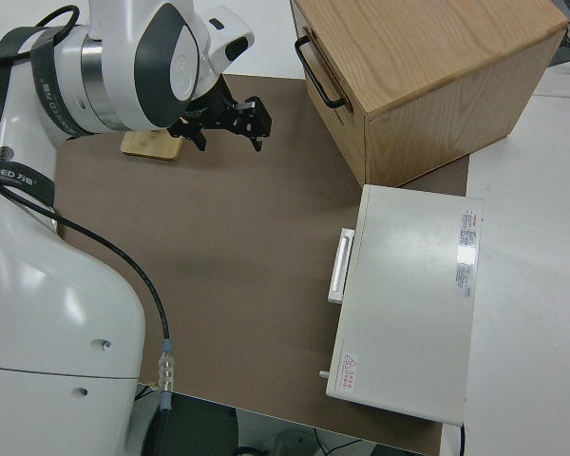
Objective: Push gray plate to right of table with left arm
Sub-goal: 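Lower the left gripper against the gray plate's edge nearest it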
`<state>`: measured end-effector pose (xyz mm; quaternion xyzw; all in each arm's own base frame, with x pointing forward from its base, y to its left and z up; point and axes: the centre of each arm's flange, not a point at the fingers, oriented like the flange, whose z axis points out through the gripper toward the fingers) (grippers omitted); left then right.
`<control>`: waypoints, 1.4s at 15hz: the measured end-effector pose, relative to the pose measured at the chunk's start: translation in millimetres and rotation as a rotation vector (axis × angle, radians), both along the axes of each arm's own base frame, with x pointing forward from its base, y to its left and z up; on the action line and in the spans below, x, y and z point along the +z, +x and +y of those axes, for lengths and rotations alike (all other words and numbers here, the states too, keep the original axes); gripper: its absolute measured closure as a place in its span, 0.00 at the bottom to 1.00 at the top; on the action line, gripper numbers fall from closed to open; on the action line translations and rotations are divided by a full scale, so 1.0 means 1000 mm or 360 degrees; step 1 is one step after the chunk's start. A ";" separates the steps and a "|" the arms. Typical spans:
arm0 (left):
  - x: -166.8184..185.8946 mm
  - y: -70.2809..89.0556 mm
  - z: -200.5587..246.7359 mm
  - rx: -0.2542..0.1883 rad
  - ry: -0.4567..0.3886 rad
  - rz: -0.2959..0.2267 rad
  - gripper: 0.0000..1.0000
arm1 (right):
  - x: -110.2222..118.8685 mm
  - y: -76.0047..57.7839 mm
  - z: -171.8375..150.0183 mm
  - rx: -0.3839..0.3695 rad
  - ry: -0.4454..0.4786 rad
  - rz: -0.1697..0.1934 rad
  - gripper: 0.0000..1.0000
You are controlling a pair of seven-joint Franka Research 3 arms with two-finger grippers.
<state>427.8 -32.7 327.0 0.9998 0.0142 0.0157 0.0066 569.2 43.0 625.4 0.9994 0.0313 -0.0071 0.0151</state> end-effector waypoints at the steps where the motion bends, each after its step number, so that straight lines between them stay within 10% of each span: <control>1: -0.003 0.000 0.000 -0.0001 0.0000 0.0002 0.00 | 0.000 0.000 0.000 0.0000 0.0000 0.0000 0.01; 15: -0.023 0.001 -0.001 0.0000 -0.0002 0.0030 0.02 | 0.000 0.000 0.000 0.0000 0.0000 0.0000 0.01; 21: -0.024 0.001 -0.001 -0.0001 -0.0003 0.0027 0.68 | 0.000 0.000 0.000 0.0000 0.0000 0.0000 0.01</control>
